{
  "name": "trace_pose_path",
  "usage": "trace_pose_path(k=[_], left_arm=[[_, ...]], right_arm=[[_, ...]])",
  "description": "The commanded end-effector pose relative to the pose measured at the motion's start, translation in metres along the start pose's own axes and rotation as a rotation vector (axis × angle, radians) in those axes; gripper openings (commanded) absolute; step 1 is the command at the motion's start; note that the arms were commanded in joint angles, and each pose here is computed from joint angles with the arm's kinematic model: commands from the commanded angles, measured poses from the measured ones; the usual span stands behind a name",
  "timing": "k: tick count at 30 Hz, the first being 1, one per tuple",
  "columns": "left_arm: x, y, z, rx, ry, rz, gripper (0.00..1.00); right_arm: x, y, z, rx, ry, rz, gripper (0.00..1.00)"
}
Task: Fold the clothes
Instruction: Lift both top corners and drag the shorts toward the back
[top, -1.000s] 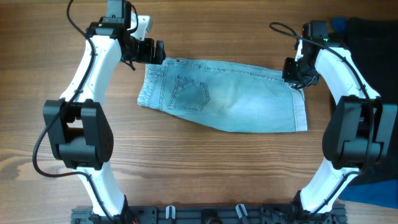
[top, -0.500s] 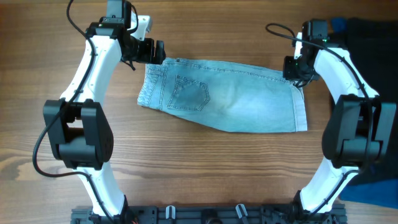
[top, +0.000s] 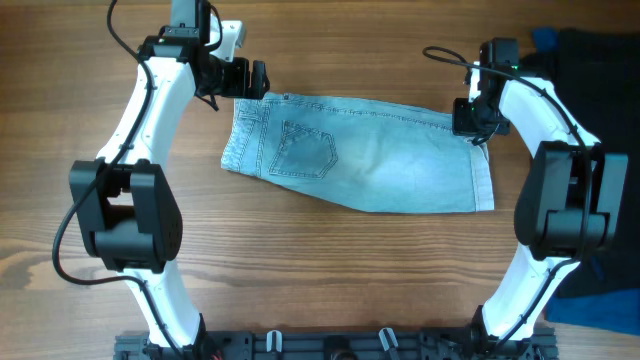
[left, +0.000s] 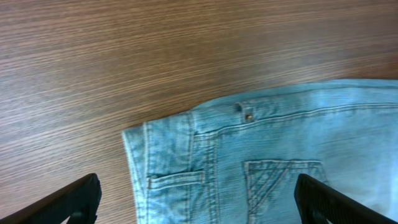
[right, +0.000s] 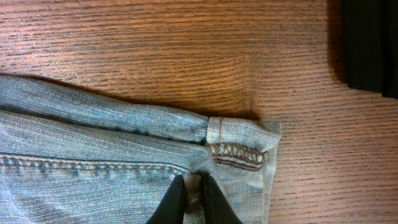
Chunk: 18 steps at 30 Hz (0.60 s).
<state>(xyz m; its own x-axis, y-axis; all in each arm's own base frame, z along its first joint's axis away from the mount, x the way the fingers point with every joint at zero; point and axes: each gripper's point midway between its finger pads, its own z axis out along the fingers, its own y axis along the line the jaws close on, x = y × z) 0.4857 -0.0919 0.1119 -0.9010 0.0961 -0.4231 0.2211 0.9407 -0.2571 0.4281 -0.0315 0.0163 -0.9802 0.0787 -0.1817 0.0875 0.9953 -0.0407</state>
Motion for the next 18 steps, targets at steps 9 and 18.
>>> trace_pose_path(k=[9,18], left_arm=[[0.023,0.006,0.052,0.057,0.088,0.066,0.83],[0.021,0.013,0.073,0.062,0.073,0.194,0.94]], right_arm=[[0.008,0.004,0.009,-0.002,0.033,-0.006,0.09],[0.009,0.005,0.009,-0.002,0.036,-0.007,0.12]])
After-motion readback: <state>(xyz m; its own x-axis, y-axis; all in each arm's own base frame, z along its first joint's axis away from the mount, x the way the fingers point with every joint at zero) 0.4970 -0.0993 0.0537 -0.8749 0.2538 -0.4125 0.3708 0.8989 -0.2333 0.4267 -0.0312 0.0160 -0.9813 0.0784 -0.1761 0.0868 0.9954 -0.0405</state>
